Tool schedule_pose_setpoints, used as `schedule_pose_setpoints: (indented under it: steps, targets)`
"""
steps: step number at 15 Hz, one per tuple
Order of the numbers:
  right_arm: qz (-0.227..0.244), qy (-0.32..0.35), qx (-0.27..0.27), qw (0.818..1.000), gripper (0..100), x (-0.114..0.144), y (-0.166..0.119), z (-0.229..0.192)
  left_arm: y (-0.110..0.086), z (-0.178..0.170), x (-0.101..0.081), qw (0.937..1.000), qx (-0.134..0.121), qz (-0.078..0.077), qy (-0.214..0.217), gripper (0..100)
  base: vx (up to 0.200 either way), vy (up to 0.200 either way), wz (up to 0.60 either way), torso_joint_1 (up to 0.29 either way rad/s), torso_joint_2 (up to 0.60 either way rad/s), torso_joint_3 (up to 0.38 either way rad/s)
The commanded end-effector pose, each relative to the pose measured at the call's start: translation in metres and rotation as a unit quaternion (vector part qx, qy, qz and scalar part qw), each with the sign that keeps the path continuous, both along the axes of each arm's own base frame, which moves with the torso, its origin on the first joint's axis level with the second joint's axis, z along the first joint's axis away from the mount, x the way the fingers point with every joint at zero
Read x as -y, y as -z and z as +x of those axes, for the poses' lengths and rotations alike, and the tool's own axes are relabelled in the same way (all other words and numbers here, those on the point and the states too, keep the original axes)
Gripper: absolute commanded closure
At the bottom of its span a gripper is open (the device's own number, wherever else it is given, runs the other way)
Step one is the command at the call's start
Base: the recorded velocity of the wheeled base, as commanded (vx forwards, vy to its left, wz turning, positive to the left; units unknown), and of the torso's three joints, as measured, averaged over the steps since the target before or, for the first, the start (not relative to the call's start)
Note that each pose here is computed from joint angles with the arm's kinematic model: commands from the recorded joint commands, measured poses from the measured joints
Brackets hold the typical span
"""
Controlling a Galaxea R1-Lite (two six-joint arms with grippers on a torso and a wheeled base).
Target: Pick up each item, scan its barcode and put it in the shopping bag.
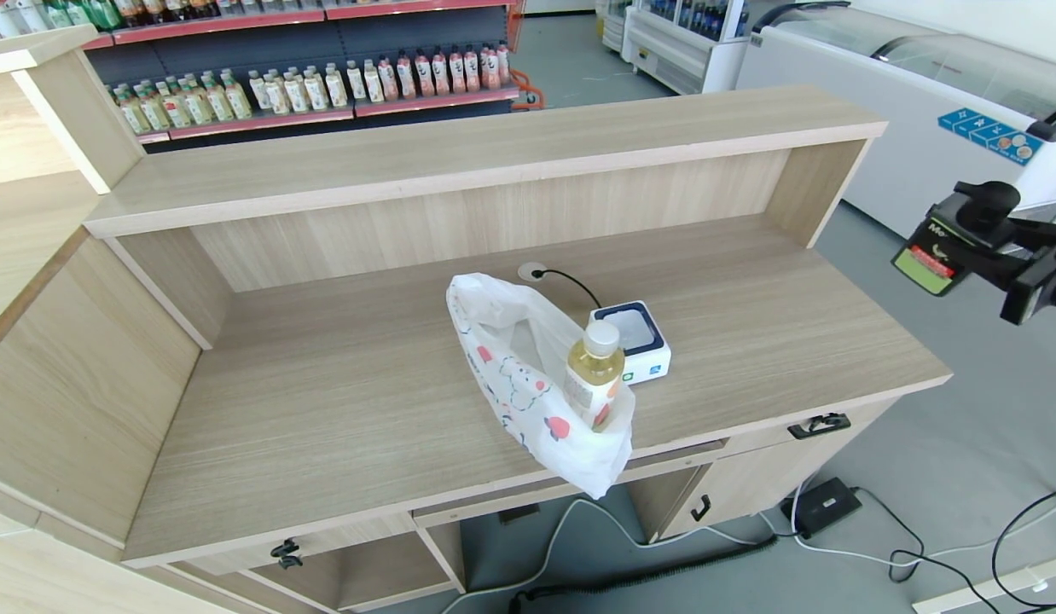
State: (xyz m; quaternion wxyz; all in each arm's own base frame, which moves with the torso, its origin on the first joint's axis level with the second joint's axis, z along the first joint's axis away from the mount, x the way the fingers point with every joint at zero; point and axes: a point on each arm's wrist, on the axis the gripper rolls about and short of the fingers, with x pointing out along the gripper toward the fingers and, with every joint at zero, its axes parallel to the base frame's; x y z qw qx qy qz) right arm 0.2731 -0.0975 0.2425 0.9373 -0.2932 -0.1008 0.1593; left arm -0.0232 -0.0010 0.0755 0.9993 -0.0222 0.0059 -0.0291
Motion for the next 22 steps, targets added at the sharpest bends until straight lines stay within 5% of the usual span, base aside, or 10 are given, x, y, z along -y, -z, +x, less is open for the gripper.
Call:
schedule_pose_setpoints:
  steps: [1, 5, 7, 22]
  targets:
    - [0.001, -0.02, 0.006, 1.0, 100, -0.008, 0.0, -0.001, 0.0, 0.0, 0.0, 1.0, 0.001, 0.0, 0.0, 0, 0.0, 0.0, 0.0, 0.0, 0.0, 0.0]
    - [0.136, -0.024, 0.015, 0.99, 100, -0.077, -0.014, 0.012, 0.0, 0.0, 0.0, 1.0, 0.001, 0.0, 0.0, 0, 0.0, 0.0, 0.0, 0.0, 0.0, 0.0]
    - [0.161, -0.004, 0.012, 0.987, 100, -0.093, -0.011, 0.029, 0.0, 0.0, 0.0, 1.0, 0.001, 0.0, 0.0, 0, 0.0, 0.0, 0.0, 0.0, 0.0, 0.0]
    - [0.166, 0.021, -0.014, 0.986, 100, -0.079, 0.007, 0.044, 0.0, 0.0, 0.0, 1.0, 0.001, -0.001, -0.001, 0, 0.0, 0.0, 0.0, 0.0, 0.0, 0.0]
